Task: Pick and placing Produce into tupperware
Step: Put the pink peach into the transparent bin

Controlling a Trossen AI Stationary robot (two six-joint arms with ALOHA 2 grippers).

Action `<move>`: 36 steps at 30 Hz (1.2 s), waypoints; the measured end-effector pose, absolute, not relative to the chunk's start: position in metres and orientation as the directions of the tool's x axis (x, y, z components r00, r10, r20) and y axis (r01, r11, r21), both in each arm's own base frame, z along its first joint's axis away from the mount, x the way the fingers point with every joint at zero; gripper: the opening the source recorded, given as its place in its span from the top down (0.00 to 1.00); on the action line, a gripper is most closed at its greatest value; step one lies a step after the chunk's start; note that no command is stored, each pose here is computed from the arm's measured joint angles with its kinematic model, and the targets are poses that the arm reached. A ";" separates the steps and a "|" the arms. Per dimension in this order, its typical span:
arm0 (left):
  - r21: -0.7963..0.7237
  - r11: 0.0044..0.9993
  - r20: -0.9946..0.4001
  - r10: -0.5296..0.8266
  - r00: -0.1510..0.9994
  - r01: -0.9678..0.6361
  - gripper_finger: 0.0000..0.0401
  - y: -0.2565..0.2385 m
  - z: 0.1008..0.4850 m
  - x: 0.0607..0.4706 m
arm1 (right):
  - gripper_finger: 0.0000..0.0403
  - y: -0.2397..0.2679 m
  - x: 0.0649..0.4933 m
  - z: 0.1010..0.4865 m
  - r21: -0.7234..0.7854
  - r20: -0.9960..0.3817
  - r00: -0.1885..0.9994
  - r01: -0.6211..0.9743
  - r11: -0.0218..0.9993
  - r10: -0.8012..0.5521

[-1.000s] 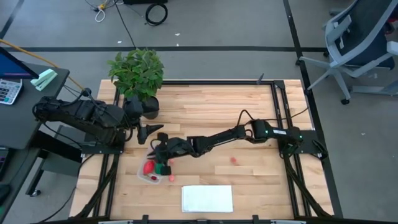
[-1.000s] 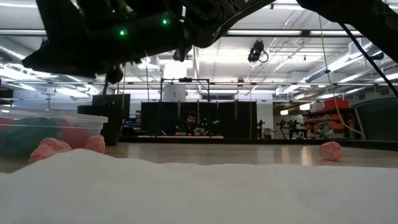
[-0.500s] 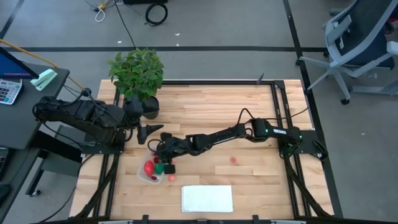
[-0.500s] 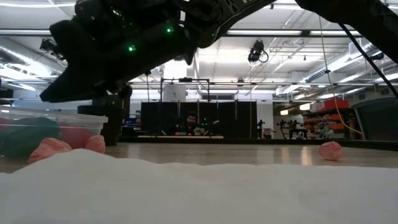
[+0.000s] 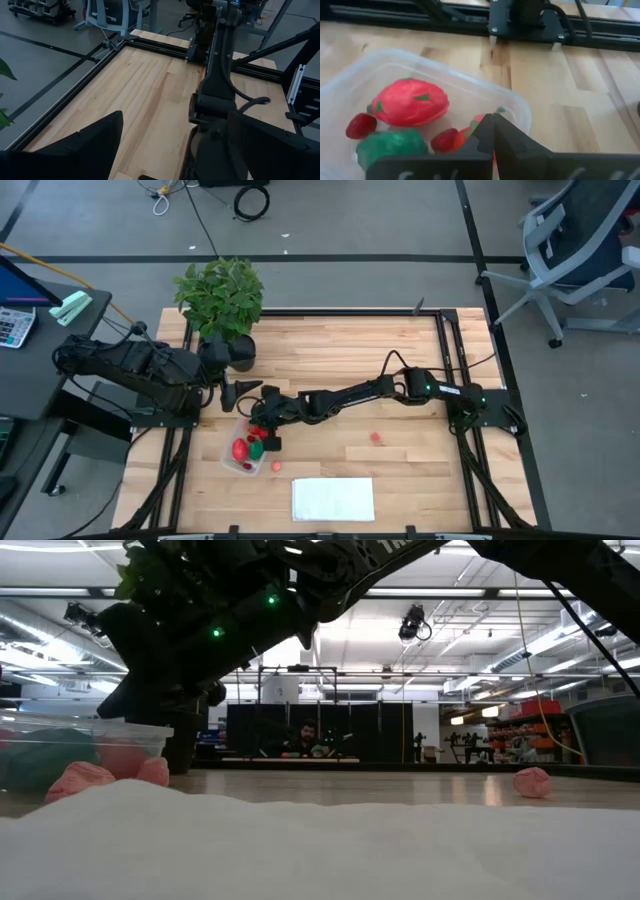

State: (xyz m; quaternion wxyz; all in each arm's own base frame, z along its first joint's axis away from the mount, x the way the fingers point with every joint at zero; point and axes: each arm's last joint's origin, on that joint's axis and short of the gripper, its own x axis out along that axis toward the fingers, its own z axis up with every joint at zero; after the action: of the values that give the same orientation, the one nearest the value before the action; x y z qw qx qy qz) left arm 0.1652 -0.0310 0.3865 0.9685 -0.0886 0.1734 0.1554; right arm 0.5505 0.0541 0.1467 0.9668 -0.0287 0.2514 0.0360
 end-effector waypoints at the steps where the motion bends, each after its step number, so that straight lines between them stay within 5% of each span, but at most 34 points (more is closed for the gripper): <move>1: -0.117 0.936 -0.363 0.270 0.892 -0.332 0.09 -0.031 0.387 0.165 | 0.99 0.053 0.551 0.147 -0.031 -0.487 0.871 -0.083 0.996 0.057; 9: -0.117 0.936 -0.363 0.270 0.892 -0.331 0.09 -0.031 0.387 0.165 | 0.99 0.081 0.547 0.147 -0.026 -0.488 0.856 -0.211 0.977 0.172; 14: -0.116 0.936 -0.367 0.271 0.890 -0.332 0.09 -0.031 0.386 0.165 | 0.99 0.110 0.540 0.151 -0.185 -0.500 0.862 -0.202 0.962 0.085; 21: -0.102 0.937 -0.386 0.273 0.881 -0.335 0.09 -0.031 0.384 0.164 | 1.00 0.143 0.516 0.150 -0.209 -0.662 0.748 -0.239 0.948 0.042; 28: -0.100 0.937 -0.390 0.273 0.879 -0.336 0.09 -0.031 0.384 0.164 | 1.00 0.168 0.507 0.169 -0.478 -0.544 0.811 -0.086 0.874 -0.217; 36: -0.122 0.931 -0.392 0.273 0.878 -0.344 0.09 -0.031 0.384 0.164 | 1.00 0.162 0.503 0.185 -0.446 -0.557 0.802 -0.070 0.892 -0.215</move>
State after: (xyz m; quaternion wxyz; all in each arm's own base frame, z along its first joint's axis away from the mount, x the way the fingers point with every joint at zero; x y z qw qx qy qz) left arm 0.1636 -0.0307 0.3835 0.9645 -0.0946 0.1878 0.1599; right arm 0.5032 0.1617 0.1849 0.9213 -0.2289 0.3119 -0.0394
